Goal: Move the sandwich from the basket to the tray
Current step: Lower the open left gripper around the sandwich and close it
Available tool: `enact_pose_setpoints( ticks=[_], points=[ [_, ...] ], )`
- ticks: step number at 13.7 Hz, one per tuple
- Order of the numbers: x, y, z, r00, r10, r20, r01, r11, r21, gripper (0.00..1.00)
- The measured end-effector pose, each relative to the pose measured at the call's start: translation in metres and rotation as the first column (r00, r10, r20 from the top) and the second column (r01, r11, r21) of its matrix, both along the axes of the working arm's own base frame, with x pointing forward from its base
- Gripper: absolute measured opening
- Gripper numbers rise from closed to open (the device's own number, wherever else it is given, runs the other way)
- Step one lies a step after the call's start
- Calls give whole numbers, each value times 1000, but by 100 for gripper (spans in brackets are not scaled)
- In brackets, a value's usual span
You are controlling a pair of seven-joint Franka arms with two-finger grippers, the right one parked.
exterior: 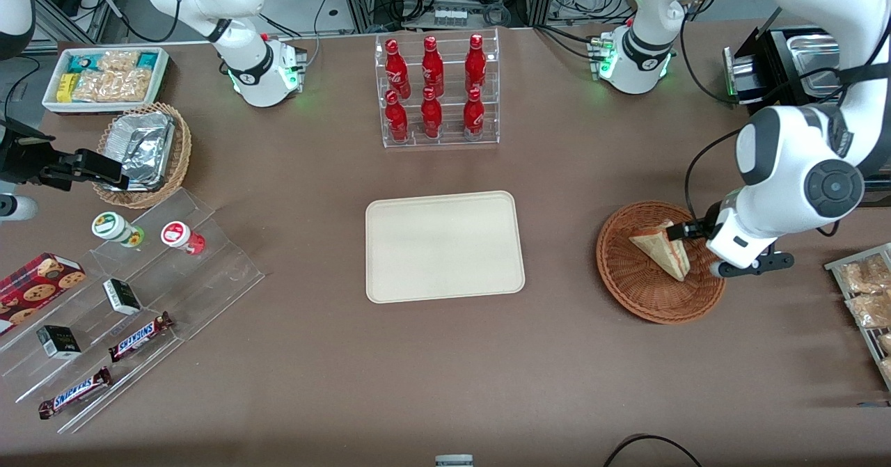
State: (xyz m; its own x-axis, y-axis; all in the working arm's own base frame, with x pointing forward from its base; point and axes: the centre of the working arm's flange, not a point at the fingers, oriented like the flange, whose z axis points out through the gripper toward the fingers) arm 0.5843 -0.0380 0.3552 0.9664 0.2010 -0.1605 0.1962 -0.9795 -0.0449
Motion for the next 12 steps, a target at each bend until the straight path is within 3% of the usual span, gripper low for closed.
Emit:
enact_pose_setpoints(
  ticks=[2,6,12],
  points=[
    [-4,0,-14,993,116,4,-116,993,19,100],
    [-9,0,-22,947,320,6,-320,946,56,100],
    [-33,0,-55,914,398,81,-401,915,34,100]
  ],
)
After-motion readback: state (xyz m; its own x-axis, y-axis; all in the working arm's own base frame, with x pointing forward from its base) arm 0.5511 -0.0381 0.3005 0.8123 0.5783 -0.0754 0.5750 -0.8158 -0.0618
